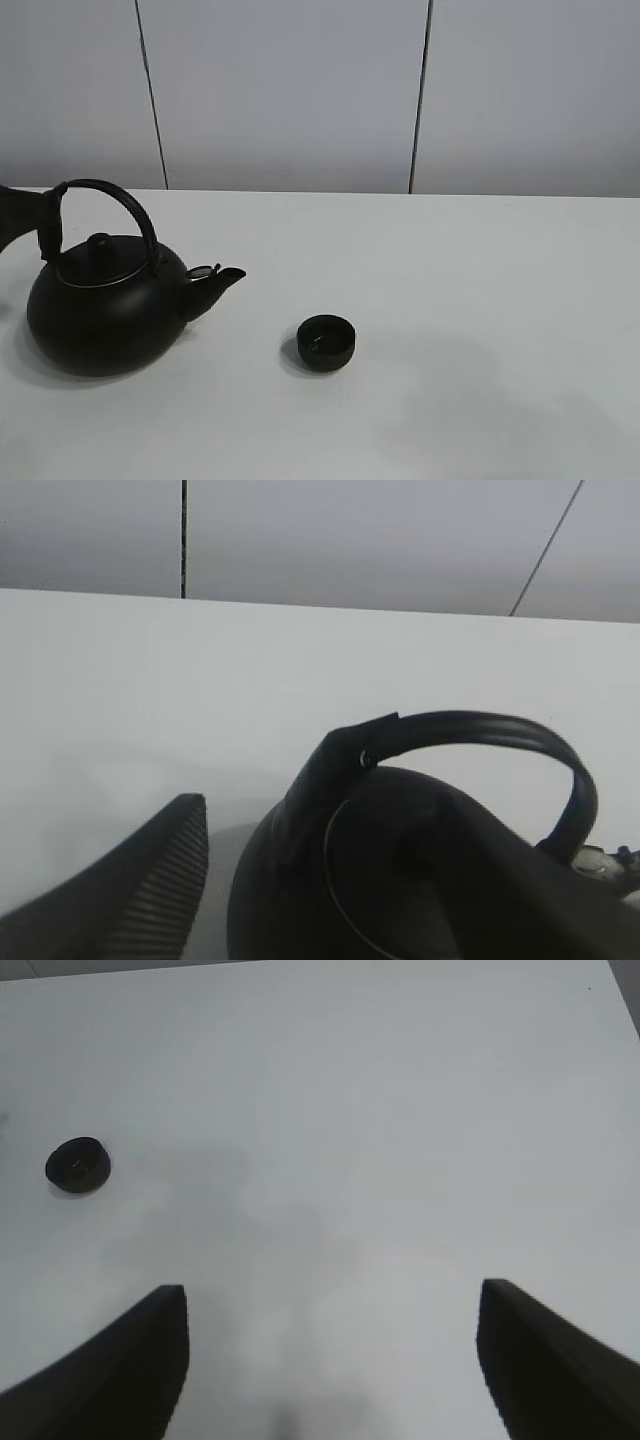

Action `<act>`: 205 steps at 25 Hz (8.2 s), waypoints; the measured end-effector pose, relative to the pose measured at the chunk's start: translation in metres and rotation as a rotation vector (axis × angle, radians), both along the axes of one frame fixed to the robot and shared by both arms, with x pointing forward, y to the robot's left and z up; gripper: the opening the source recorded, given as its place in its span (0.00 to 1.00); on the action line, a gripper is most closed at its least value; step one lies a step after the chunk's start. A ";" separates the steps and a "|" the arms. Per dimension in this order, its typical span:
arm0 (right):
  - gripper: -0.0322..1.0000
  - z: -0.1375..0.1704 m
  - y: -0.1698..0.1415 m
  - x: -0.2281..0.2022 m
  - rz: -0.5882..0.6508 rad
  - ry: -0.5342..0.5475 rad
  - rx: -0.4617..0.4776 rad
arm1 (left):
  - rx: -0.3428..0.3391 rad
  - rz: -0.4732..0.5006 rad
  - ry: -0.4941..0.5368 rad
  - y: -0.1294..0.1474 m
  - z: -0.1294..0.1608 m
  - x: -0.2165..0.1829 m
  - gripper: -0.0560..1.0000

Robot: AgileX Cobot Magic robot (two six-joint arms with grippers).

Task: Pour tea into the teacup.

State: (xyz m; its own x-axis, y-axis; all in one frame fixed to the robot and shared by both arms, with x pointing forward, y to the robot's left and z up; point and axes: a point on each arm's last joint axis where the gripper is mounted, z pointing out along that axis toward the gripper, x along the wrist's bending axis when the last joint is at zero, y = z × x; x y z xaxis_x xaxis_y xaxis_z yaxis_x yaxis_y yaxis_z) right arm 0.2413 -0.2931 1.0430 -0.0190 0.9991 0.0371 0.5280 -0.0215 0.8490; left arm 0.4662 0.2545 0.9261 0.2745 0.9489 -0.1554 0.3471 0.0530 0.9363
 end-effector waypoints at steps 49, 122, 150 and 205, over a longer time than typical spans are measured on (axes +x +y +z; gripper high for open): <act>0.56 0.000 0.000 0.000 0.001 0.000 0.002 | 0.175 -0.148 -0.152 0.005 -0.034 0.044 0.19; 0.56 0.000 0.000 0.000 0.000 -0.004 0.002 | 0.229 -0.302 -0.118 -0.059 0.021 0.032 0.19; 0.56 0.000 0.000 0.000 0.000 -0.003 0.002 | 0.314 -0.290 -0.102 -0.066 0.027 0.042 0.19; 0.56 0.000 0.000 0.000 0.001 -0.003 0.003 | 0.433 -0.321 -0.085 -0.066 0.026 0.046 0.19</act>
State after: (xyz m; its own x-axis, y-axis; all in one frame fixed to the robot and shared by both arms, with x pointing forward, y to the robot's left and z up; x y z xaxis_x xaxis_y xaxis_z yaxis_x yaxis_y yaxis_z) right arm 0.2414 -0.2929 1.0433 -0.0196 0.9990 0.0397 0.5251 -0.0235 0.8507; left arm 0.5126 0.1888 0.9521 0.5558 0.7877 0.2659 0.2046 -0.4396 0.8746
